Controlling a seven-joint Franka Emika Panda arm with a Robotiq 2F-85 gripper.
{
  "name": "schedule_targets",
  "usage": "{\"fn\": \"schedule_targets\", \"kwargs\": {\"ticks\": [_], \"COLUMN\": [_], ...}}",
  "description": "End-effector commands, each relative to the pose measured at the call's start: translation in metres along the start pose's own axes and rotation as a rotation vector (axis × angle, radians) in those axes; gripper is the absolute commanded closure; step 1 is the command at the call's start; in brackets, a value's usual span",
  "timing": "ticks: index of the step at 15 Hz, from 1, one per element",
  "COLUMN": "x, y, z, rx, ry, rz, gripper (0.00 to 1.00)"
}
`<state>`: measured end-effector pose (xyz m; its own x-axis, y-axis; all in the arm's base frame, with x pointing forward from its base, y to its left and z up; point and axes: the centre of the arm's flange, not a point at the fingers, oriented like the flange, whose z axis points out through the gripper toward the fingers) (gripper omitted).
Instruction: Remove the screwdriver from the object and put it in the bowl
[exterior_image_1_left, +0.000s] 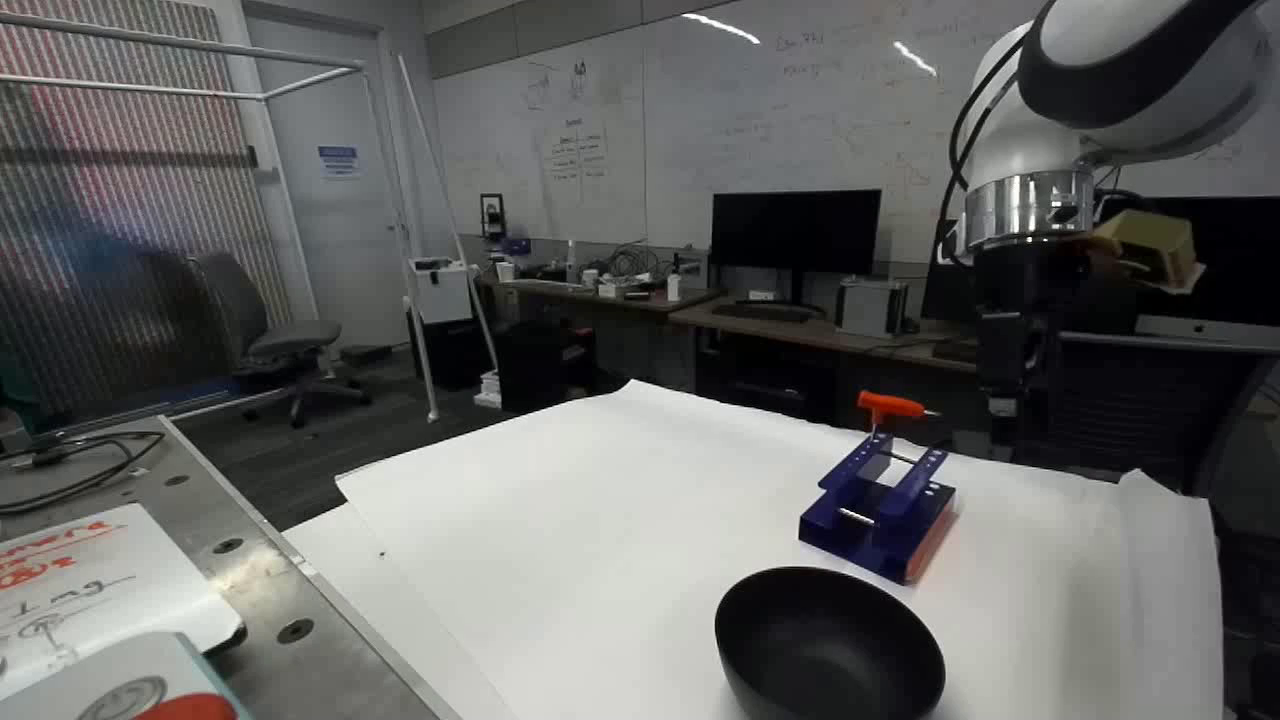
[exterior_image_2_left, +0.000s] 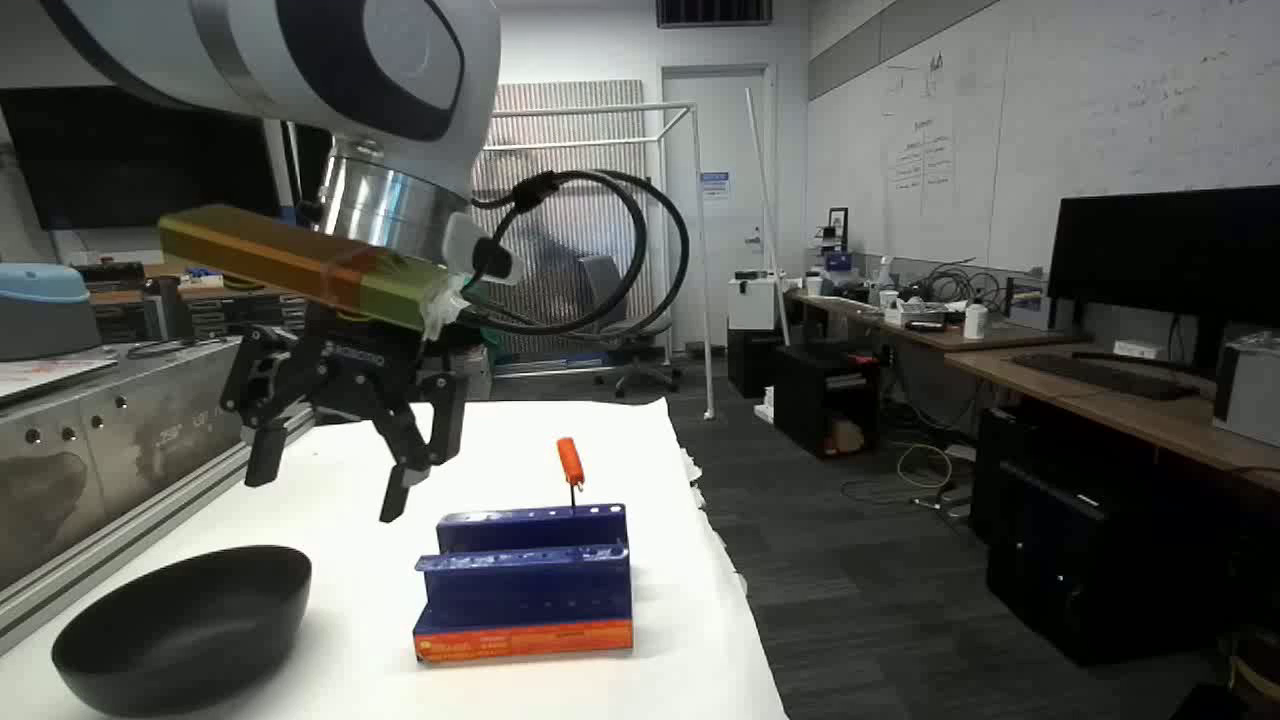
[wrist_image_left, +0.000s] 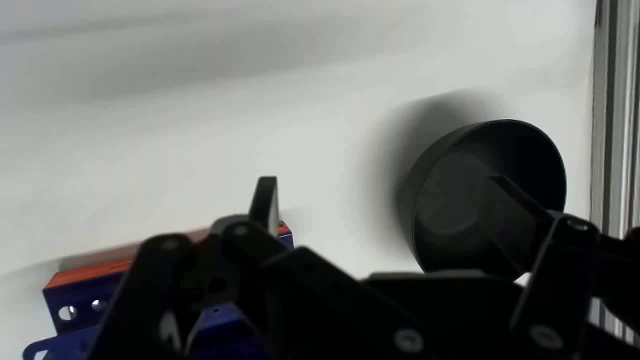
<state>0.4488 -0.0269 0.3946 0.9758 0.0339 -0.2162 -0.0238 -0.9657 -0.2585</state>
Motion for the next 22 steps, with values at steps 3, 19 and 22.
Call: {"fn": "schedule_targets", "kwargs": {"ticks": [3,19,22], "x": [0.001,0.129,0.151], "y": [-0.001,0.074,0.097], "z": [-0.004,-0.089,-0.071], "rx": [-0.001,-0.113,-0.13], "ry": [0.01,0.141,0.101], "rz": [-0.002,0.12,0.079], "gripper": [0.0,0.0,0.0]}}
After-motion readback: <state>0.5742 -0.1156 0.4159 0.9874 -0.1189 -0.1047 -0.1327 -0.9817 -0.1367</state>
